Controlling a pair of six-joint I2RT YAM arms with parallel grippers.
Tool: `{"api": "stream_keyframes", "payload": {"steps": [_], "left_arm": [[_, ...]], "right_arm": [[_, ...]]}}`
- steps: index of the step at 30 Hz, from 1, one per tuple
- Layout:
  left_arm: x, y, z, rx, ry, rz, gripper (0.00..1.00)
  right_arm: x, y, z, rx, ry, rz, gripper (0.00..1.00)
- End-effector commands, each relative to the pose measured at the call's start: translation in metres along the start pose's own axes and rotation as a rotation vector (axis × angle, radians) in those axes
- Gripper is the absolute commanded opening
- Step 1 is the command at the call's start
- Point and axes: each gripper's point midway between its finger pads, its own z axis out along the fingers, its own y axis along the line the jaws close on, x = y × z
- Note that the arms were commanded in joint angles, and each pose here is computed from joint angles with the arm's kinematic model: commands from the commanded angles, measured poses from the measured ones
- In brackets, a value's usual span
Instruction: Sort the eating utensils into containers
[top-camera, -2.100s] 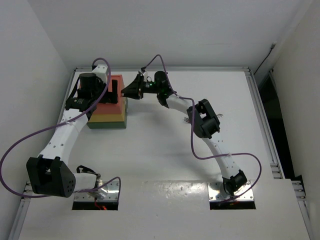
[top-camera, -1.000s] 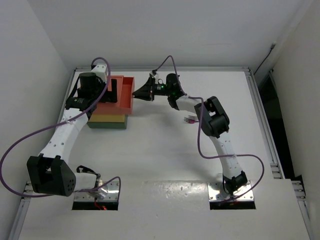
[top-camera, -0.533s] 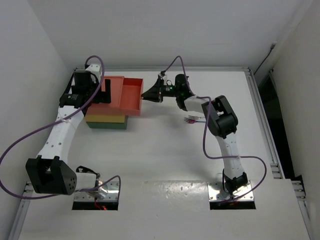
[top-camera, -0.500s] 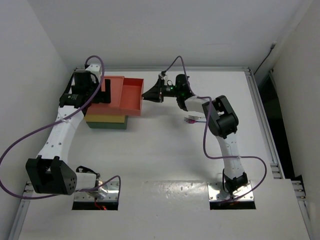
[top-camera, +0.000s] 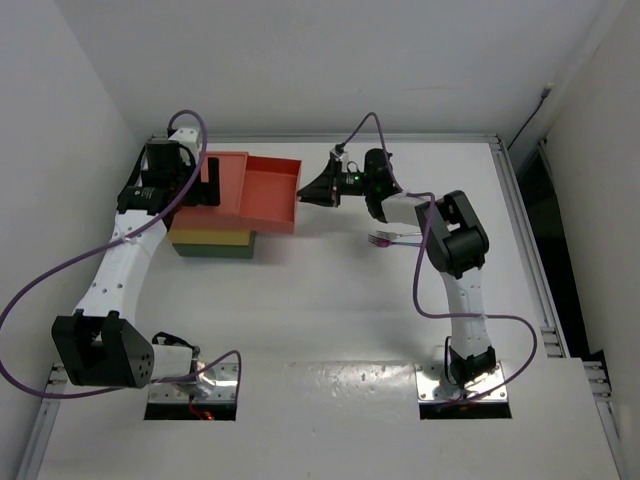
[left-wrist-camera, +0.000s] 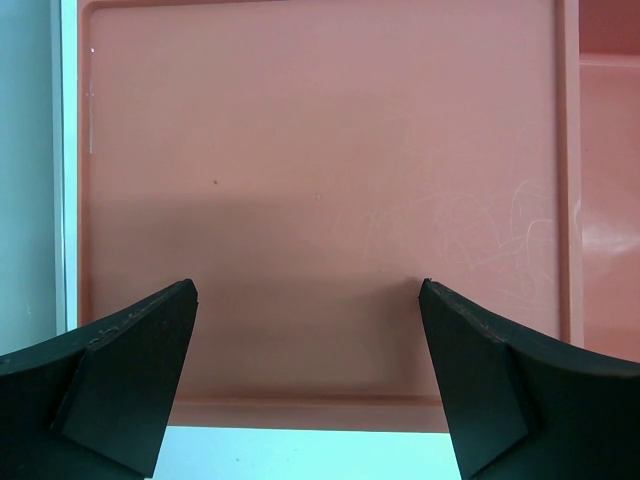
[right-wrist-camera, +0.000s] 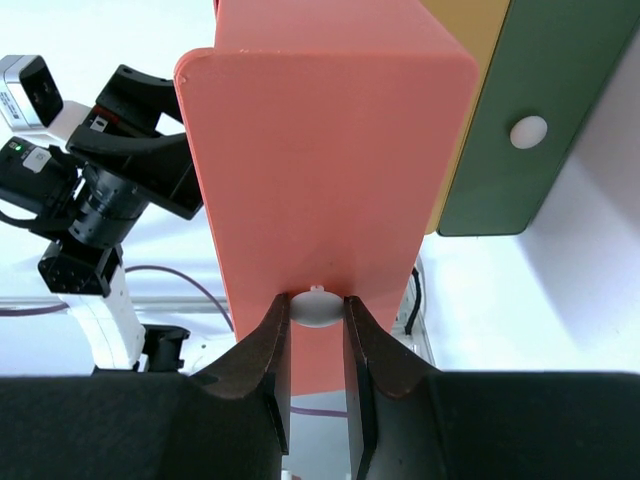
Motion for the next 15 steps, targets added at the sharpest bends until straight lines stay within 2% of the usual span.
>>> {"api": "stream_keyframes", "payload": {"steps": [1, 3, 4, 6, 7, 8, 11, 15], "left_arm": [[0.006, 0.011, 0.0, -0.035, 0.035, 0.006, 1.0], [0.008, 0.01, 0.003, -0.035, 0.044, -0.002, 1.0], [0.008, 0.009, 0.003, -0.026, 0.044, -0.002, 1.0], [0.008, 0.009, 0.003, -0.026, 0.044, -0.002, 1.0], [0.008, 0.009, 0.003, -0.026, 0.044, -0.002, 1.0], [0.008, 0.009, 0.003, -0.026, 0.044, -0.002, 1.0], [0.008, 0.009, 0.003, -0.026, 0.044, -0.002, 1.0], [0.012, 0.007, 0.004, -0.015, 0.053, -0.002, 1.0]], "right_arm": [[0.004, 0.009, -0.008, -0.004, 0.015, -0.056, 0.0], [0.004, 0.008, -0.008, 0.001, 0.016, -0.056, 0.0], [0.004, 0.006, -0.008, 0.006, 0.017, -0.048, 0.05], [0.003, 0.004, -0.007, 0.006, 0.017, -0.046, 0.21], [0.001, 0.002, -0.006, 0.007, 0.017, -0.045, 0.34], [0.003, 0.002, -0.006, 0.005, 0.026, -0.045, 0.39], [0.003, -0.004, -0.006, 0.014, 0.028, -0.028, 0.49], [0.001, 0.0, -0.011, 0.031, 0.023, -0.06, 0.52]]}}
